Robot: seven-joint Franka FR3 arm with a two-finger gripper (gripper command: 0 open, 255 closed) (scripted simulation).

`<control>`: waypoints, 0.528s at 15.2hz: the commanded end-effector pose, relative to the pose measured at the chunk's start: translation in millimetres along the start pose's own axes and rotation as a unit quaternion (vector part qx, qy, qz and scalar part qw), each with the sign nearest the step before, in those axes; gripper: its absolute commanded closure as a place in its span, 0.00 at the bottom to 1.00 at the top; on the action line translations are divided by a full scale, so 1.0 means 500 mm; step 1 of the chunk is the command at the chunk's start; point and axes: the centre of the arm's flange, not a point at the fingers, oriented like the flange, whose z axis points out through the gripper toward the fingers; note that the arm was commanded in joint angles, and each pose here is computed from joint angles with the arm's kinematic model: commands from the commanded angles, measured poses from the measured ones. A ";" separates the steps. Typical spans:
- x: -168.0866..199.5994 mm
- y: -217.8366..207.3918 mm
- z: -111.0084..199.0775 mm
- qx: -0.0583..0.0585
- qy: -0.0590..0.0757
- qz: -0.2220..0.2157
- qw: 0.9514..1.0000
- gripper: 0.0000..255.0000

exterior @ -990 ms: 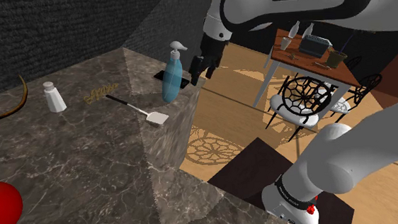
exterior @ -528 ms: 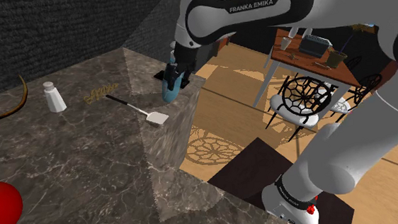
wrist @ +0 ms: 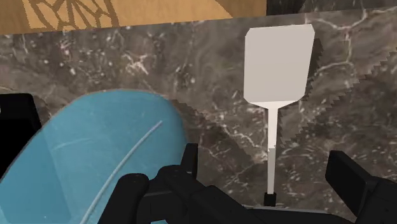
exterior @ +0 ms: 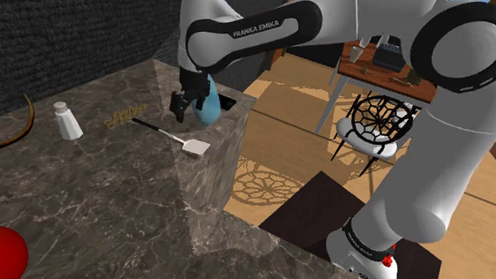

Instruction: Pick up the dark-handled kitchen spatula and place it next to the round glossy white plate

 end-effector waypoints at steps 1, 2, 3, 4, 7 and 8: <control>0.037 -0.025 0.030 -0.002 0.000 -0.012 1.000 0.00; 0.056 -0.037 0.044 -0.004 0.000 -0.018 1.000 0.00; 0.076 -0.049 0.058 -0.005 0.000 -0.024 1.000 0.00; 0.095 -0.061 0.072 -0.006 -0.001 -0.029 1.000 0.00; 0.114 -0.073 0.108 -0.007 -0.001 -0.035 0.999 0.00; 0.114 -0.073 0.118 -0.007 -0.001 -0.035 0.999 0.00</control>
